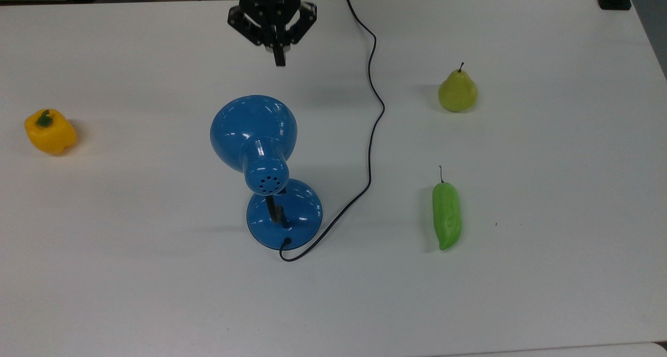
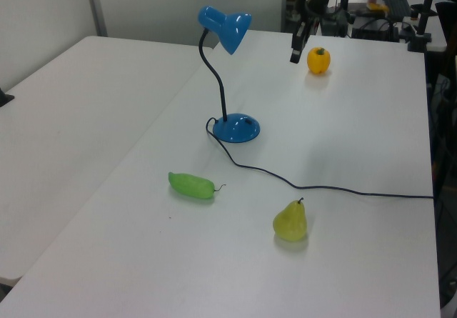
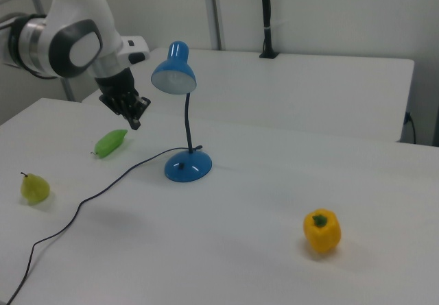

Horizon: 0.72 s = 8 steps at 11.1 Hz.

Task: Turn on desk lamp
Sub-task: 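Move the gripper down toward the blue lamp's round base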

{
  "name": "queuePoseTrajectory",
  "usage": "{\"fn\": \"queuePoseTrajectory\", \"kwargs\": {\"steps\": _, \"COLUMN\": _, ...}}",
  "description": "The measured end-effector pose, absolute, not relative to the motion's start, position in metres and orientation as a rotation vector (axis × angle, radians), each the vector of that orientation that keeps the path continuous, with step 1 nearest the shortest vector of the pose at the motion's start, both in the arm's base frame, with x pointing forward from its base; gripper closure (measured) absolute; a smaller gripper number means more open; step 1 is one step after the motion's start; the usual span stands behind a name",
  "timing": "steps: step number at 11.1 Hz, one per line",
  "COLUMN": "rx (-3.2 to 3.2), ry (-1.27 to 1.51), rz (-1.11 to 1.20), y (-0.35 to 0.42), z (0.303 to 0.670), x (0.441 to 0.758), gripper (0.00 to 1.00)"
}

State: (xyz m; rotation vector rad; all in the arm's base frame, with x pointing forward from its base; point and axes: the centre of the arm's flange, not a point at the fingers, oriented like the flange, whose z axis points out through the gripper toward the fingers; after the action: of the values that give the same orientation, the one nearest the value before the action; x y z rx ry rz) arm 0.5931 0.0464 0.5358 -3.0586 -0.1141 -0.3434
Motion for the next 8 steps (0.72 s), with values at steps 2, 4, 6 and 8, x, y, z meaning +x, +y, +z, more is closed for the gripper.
{"fn": "queuePoseTrajectory", "kwargs": {"steps": 2, "rx": -3.045, "ry": -0.105, "rz": -0.449, "y": 0.046, "z": 0.513, "x": 0.61, "gripper": 0.99}}
{"fn": "queuePoseTrajectory", "kwargs": {"steps": 4, "rx": -3.034, "ry": -0.097, "rz": -0.521, "y": 0.046, "z": 0.492, "x": 0.625, "gripper": 0.99}}
{"fn": "queuePoseTrajectory", "kwargs": {"steps": 6, "rx": -3.026, "ry": -0.091, "rz": -0.566, "y": 0.046, "z": 0.47, "x": 0.638, "gripper": 0.99}}
{"fn": "queuePoseTrajectory", "kwargs": {"steps": 8, "rx": -3.014, "ry": -0.085, "rz": -0.632, "y": 0.046, "z": 0.447, "x": 0.651, "gripper": 0.99}}
